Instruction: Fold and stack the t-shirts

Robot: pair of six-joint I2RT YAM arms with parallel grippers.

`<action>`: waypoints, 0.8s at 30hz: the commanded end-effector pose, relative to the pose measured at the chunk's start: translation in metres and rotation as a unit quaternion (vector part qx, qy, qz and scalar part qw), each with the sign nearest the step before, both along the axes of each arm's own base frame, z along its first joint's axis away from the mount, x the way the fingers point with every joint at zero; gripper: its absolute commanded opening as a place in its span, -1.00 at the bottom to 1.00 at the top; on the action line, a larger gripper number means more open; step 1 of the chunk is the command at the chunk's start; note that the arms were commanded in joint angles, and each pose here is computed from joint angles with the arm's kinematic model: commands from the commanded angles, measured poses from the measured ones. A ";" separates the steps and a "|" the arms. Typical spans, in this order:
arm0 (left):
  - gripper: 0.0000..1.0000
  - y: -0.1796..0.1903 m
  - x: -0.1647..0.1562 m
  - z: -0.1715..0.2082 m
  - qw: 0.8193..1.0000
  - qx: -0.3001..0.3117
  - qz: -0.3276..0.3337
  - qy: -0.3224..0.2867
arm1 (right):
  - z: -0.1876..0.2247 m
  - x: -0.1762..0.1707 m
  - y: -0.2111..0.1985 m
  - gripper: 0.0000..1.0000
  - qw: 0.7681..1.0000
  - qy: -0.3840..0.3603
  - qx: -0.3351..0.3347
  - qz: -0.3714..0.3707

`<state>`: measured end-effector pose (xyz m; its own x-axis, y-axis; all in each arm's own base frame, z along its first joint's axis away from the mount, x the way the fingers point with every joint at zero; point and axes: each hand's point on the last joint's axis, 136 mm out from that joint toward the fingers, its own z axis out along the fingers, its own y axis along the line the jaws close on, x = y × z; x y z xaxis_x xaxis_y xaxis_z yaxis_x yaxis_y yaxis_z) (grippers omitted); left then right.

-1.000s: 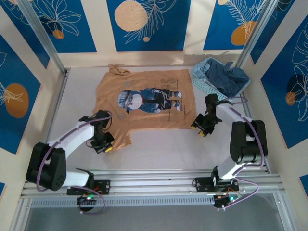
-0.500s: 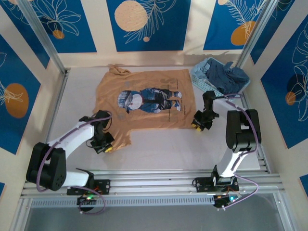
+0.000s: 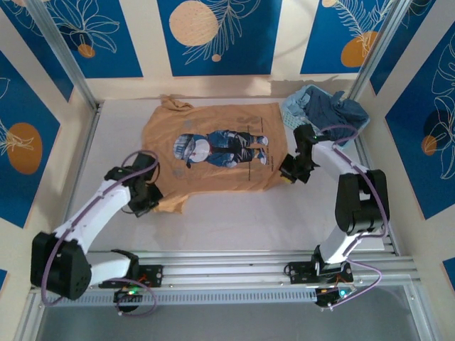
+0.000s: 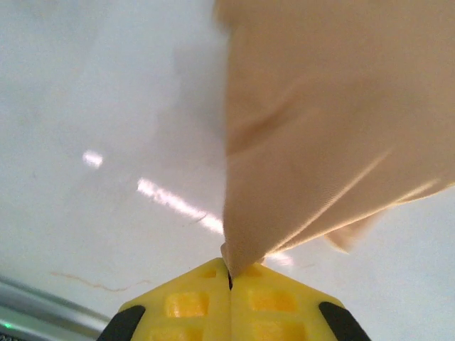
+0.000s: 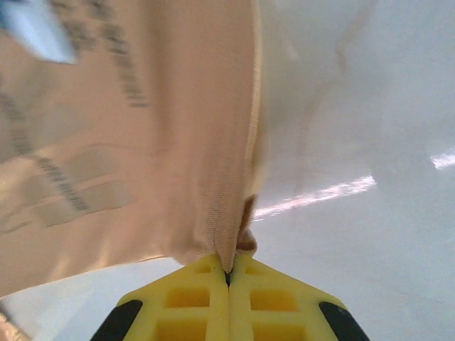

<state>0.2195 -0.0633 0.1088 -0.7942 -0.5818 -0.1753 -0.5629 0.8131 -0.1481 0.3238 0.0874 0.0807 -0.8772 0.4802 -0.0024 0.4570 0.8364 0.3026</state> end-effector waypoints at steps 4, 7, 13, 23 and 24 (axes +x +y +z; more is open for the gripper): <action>-1.00 0.028 0.027 0.081 0.987 0.078 0.011 -0.140 | 0.069 0.026 0.007 -1.00 0.996 -0.084 0.000 0.016; -1.00 0.034 0.021 0.092 0.981 0.086 0.014 -0.173 | 0.079 0.017 0.007 -1.00 0.996 -0.087 0.004 0.011; -1.00 0.028 -0.029 0.045 0.995 0.064 -0.009 -0.078 | 0.046 -0.057 0.013 -1.00 1.000 0.003 0.021 0.018; -1.00 0.029 -0.101 0.012 0.999 0.038 -0.027 0.023 | -0.005 -0.156 0.004 -1.00 0.992 0.123 0.022 0.005; -1.00 0.026 -0.099 0.012 0.999 0.031 -0.030 0.019 | -0.006 -0.156 0.004 -1.00 0.992 0.124 0.020 0.004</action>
<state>0.1360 -0.0323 0.1257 -0.8223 -0.5147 -0.2427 -0.5142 0.8547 -0.0705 0.1767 0.0881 0.0729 -0.8694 0.4524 0.1988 0.4888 0.8464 0.2112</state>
